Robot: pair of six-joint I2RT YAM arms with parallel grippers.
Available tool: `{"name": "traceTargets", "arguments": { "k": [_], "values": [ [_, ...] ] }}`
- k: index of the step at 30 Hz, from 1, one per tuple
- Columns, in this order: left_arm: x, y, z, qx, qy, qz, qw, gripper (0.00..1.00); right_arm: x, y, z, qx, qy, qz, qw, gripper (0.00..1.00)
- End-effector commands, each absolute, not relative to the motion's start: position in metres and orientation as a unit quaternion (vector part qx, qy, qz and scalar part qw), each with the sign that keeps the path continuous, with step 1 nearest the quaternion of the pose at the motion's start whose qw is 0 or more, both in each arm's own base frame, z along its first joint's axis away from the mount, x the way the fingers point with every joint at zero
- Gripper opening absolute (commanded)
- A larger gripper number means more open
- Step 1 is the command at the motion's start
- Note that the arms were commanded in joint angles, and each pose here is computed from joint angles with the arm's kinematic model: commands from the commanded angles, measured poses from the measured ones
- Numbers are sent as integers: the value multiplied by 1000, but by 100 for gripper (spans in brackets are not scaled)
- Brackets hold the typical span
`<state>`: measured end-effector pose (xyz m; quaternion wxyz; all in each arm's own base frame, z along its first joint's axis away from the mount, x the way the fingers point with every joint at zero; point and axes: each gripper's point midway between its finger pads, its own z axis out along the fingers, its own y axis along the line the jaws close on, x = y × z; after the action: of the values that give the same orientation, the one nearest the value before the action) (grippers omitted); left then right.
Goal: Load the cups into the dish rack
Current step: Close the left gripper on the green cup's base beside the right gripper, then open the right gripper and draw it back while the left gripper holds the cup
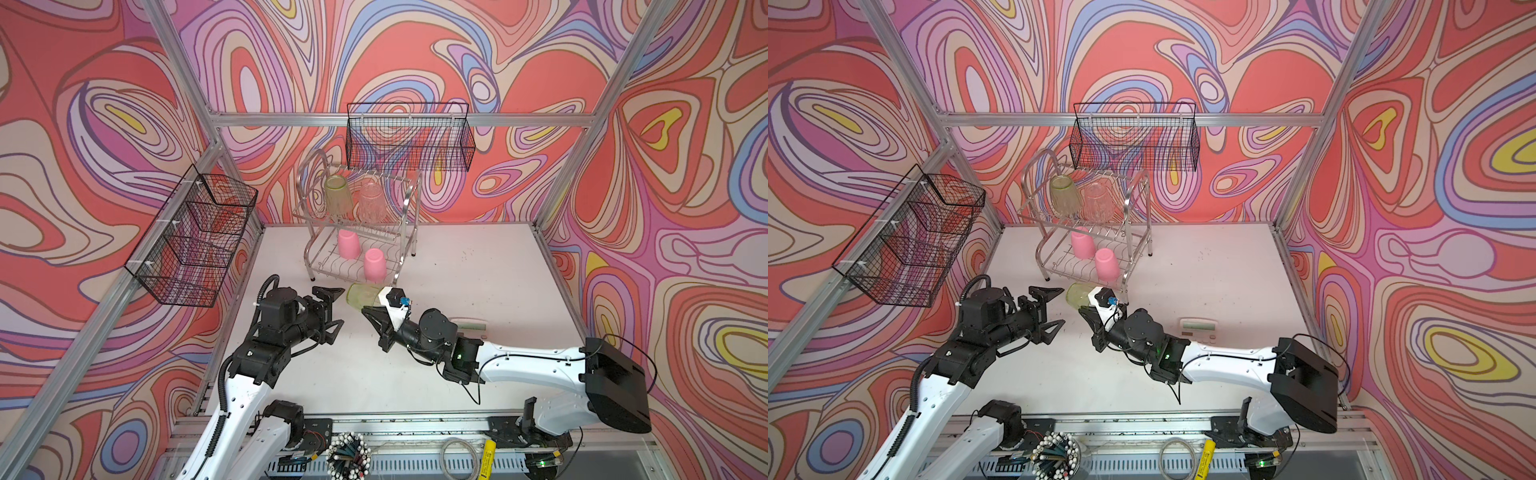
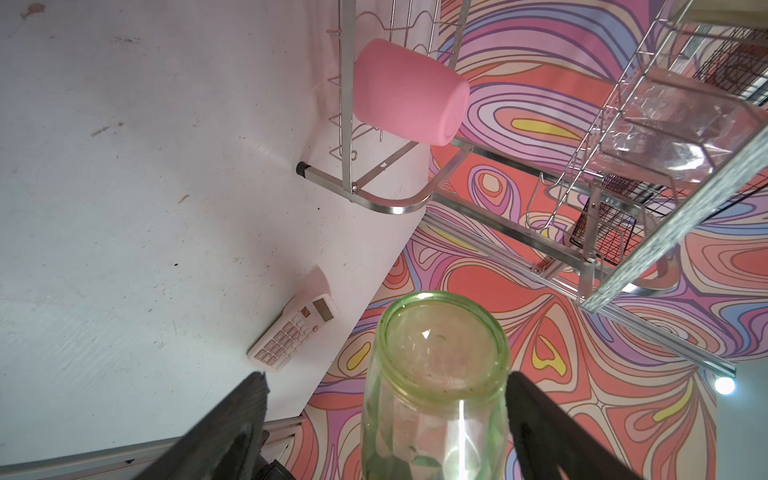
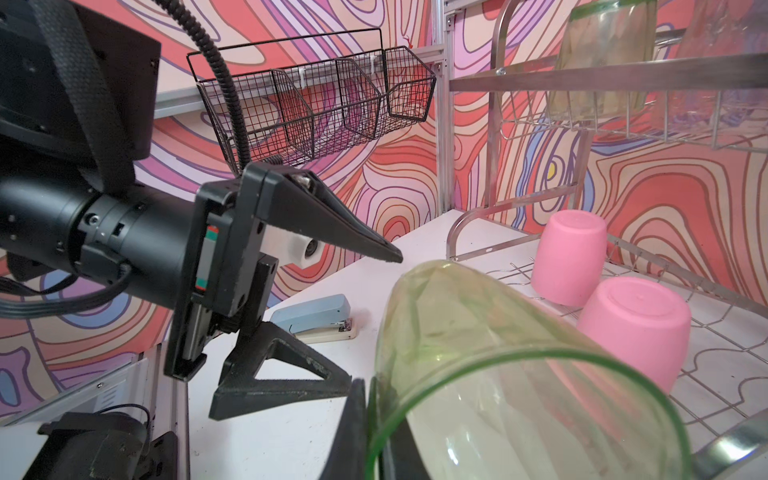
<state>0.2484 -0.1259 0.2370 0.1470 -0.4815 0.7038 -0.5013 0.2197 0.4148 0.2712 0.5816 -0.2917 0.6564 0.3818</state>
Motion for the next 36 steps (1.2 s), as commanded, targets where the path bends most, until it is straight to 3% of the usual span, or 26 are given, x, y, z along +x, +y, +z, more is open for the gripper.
{"name": "traceTargets", "arguments": {
  "k": [1,30,36],
  "values": [
    [257,-129,243,-482,688,-523,141,92,223,425,293,-284,634,403,596,0],
    [280,-140,238,-469,686,-542,127,91,221,474,281,-323,630,438,554,0],
    [281,-140,236,-469,686,-541,129,83,220,477,280,-325,631,443,547,0]
  ]
}}
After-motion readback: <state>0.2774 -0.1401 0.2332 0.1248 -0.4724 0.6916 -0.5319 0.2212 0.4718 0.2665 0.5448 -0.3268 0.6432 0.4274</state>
